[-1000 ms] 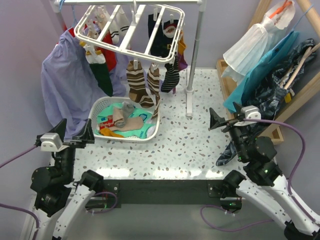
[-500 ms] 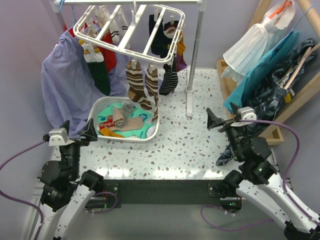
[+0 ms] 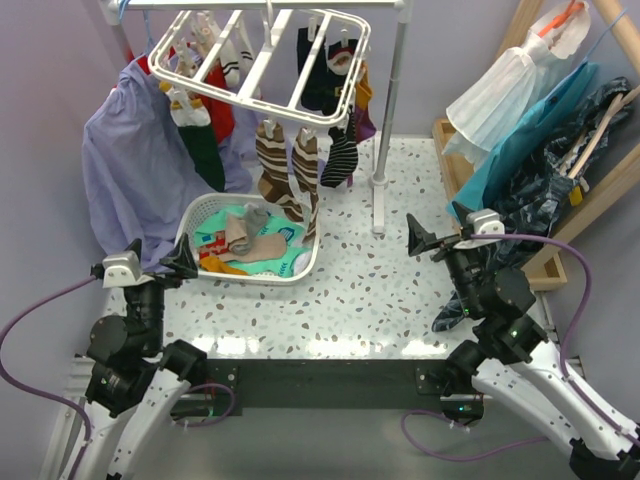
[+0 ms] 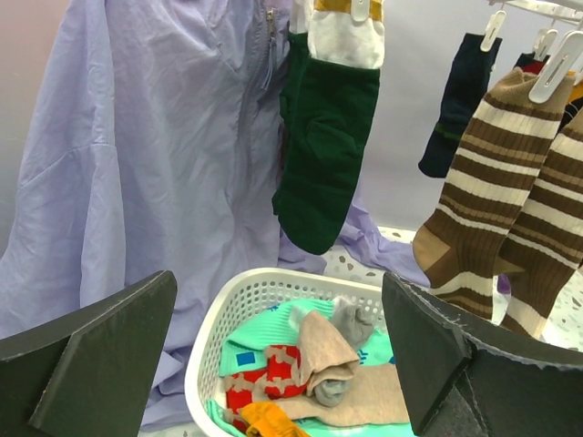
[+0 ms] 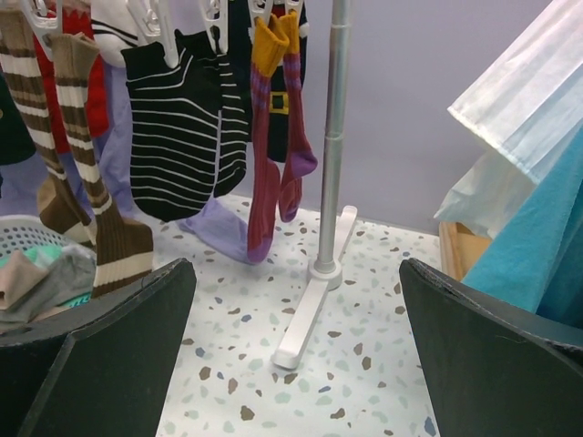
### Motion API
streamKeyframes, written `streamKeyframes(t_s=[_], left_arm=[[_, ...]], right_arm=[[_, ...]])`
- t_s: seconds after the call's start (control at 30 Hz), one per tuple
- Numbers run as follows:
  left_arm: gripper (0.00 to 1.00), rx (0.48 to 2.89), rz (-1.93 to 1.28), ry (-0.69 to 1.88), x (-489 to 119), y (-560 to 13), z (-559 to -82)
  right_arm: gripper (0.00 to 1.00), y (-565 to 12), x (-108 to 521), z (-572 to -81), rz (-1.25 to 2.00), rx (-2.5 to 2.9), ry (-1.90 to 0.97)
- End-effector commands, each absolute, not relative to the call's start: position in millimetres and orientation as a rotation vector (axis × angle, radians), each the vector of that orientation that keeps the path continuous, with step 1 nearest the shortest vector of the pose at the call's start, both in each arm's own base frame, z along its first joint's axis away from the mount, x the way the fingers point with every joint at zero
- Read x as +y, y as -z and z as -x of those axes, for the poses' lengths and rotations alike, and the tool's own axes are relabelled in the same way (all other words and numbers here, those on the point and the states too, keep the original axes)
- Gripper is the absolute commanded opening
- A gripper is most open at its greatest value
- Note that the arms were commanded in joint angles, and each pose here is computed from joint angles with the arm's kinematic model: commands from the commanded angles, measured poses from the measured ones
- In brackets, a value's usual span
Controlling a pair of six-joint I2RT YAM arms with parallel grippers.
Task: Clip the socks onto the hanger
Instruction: Reset both arms
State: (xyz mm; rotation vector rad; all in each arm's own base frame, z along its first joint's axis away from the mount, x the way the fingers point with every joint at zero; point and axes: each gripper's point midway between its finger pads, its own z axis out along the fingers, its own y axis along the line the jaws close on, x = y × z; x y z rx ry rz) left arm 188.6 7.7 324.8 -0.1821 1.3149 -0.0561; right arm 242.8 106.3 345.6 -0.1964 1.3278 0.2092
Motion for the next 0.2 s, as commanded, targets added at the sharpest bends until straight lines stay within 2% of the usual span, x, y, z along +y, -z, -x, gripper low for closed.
streamKeyframes(t_s=[0.0, 0.17], left_arm=[[1.0, 1.264, 0.224, 0.065, 12.8, -337.1, -185.7], [1.0, 1.27, 0.209, 0.062, 11.7, -336.5, -185.5]], right_arm=[[0.99, -353.1, 107.9, -243.8, 0.171, 1.294, -0.235], [0.99, -351.2, 110.3, -244.5, 0.183, 1.301, -0.238]])
